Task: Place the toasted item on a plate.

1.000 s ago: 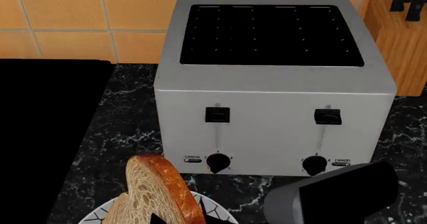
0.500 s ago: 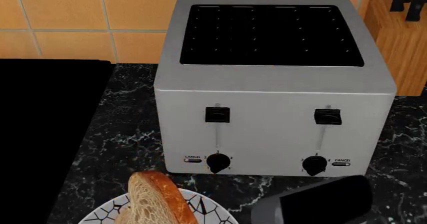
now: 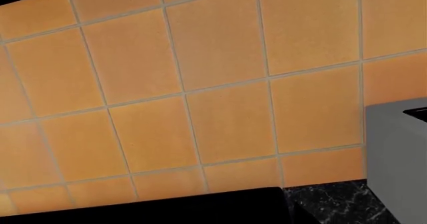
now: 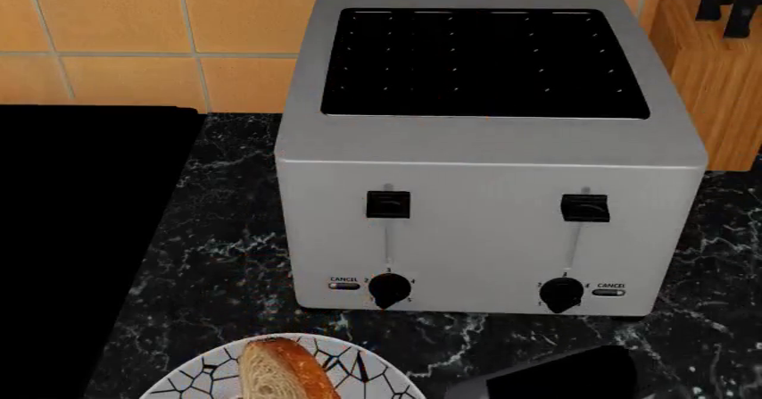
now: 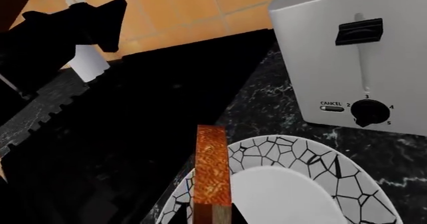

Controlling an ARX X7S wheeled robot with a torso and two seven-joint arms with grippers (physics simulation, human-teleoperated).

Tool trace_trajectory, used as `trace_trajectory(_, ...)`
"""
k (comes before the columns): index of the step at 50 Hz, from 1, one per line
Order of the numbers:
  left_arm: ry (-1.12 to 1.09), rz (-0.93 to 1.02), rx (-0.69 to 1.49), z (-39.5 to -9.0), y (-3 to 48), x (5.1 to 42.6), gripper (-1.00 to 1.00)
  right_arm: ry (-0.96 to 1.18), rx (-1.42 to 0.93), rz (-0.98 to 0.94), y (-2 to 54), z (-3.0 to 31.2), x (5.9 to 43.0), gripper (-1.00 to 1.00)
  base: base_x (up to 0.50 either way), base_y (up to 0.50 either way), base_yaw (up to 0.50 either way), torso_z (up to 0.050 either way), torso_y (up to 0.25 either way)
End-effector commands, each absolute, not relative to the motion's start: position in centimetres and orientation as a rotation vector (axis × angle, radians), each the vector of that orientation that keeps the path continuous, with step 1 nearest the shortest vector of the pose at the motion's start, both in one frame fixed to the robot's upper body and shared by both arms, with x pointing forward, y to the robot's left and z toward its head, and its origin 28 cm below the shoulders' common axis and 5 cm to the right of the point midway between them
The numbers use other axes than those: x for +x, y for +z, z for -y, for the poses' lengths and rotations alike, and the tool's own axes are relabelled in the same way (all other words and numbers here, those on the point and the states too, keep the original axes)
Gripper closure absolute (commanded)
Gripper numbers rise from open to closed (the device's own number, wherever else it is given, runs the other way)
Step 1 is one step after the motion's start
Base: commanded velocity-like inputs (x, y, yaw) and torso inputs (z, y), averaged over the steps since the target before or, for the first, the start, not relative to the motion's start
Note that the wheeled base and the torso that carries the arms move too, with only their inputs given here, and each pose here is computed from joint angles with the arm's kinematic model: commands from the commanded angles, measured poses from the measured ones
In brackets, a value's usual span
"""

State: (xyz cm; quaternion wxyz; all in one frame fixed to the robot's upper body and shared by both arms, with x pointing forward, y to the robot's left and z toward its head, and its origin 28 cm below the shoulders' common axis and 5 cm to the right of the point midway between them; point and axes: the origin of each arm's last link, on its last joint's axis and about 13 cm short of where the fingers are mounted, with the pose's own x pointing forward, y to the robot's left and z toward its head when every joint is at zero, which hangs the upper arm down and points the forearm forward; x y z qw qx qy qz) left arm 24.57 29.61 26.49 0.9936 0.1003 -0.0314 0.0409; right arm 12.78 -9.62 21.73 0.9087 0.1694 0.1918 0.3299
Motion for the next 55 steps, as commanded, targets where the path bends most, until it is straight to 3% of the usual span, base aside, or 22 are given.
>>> trace_trajectory(1,0.085,0.059,0.199,-29.7,26.2,24.6,-1.00,0.684,0.353,-0.424,20.5,9.5,12.9,1.00,0.00,0.00,0.00,0.000,0.000)
trace_trajectory(55,0.093,0.049,0.186,-29.8,25.2,24.7,-1.00,0.654,0.365,-0.530,15.8,9.4,13.7,1.00,0.00,0.00,0.00,0.000,0.000)
